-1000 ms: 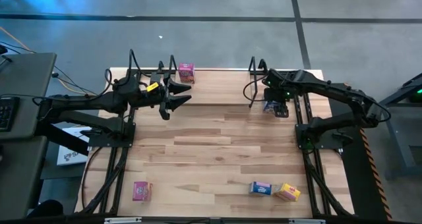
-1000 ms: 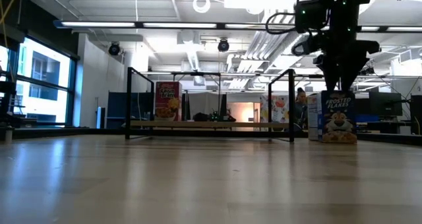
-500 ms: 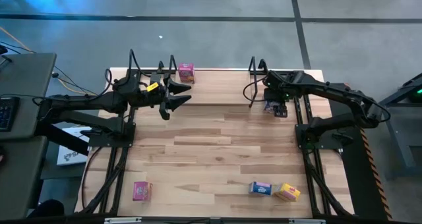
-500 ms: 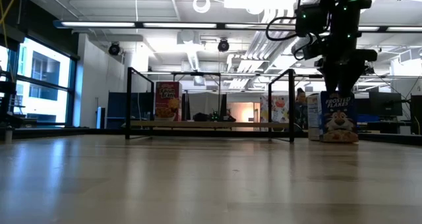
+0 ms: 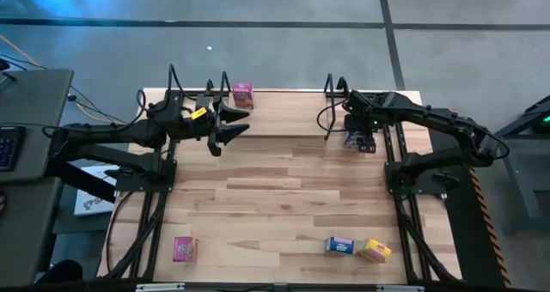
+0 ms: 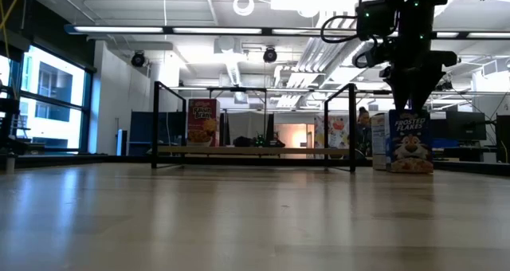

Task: Stack cereal on shelf
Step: Put the top blue cereal box on the shelf

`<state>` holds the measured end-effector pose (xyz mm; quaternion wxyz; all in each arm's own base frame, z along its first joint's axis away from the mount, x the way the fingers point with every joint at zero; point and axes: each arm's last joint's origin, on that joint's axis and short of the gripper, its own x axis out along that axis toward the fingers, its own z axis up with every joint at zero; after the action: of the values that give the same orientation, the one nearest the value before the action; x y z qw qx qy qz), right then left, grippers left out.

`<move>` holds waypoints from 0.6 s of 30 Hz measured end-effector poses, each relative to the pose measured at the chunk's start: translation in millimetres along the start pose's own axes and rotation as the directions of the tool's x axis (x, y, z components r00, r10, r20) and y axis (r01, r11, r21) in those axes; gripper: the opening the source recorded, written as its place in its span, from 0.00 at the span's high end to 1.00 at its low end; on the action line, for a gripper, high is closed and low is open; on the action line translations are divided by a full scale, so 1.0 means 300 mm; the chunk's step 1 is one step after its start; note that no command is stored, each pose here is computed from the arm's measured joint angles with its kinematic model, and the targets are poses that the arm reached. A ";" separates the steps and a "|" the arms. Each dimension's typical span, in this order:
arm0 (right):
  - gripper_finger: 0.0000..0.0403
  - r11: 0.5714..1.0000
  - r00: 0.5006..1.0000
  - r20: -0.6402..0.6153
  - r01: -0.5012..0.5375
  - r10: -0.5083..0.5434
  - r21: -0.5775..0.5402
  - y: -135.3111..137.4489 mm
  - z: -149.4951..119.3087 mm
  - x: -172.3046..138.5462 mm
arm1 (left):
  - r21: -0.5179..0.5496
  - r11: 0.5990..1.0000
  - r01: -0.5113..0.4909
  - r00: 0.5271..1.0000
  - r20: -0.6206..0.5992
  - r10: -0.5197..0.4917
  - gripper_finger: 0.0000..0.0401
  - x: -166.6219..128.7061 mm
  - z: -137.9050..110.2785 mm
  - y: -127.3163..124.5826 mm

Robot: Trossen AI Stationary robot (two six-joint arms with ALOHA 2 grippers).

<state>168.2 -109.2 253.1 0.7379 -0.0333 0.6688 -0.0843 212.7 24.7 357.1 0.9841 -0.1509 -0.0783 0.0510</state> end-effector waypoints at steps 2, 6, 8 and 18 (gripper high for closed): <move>0.29 1.000 1.000 -0.002 0.004 -0.004 -0.007 0.000 0.000 0.000 | 0.000 1.000 0.000 1.000 0.000 0.000 0.48 0.000 0.000 0.000; 0.29 0.999 1.000 -0.012 0.026 -0.026 -0.018 -0.003 -0.001 -0.001 | 0.000 1.000 0.000 1.000 0.000 0.000 0.48 0.000 0.000 0.000; 0.29 0.999 0.999 -0.014 0.030 -0.030 -0.021 -0.003 -0.002 -0.002 | 0.000 1.000 0.000 1.000 0.000 0.000 0.48 0.000 0.000 0.000; 0.29 0.998 1.000 -0.021 0.020 -0.022 -0.058 0.000 -0.001 0.026 | 0.000 1.000 0.000 1.000 -0.001 0.000 0.48 0.000 0.000 0.000</move>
<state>168.6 -110.4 245.3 0.7284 -0.0609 0.6785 -0.0728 212.7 24.7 357.1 0.9841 -0.1509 -0.0780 0.0510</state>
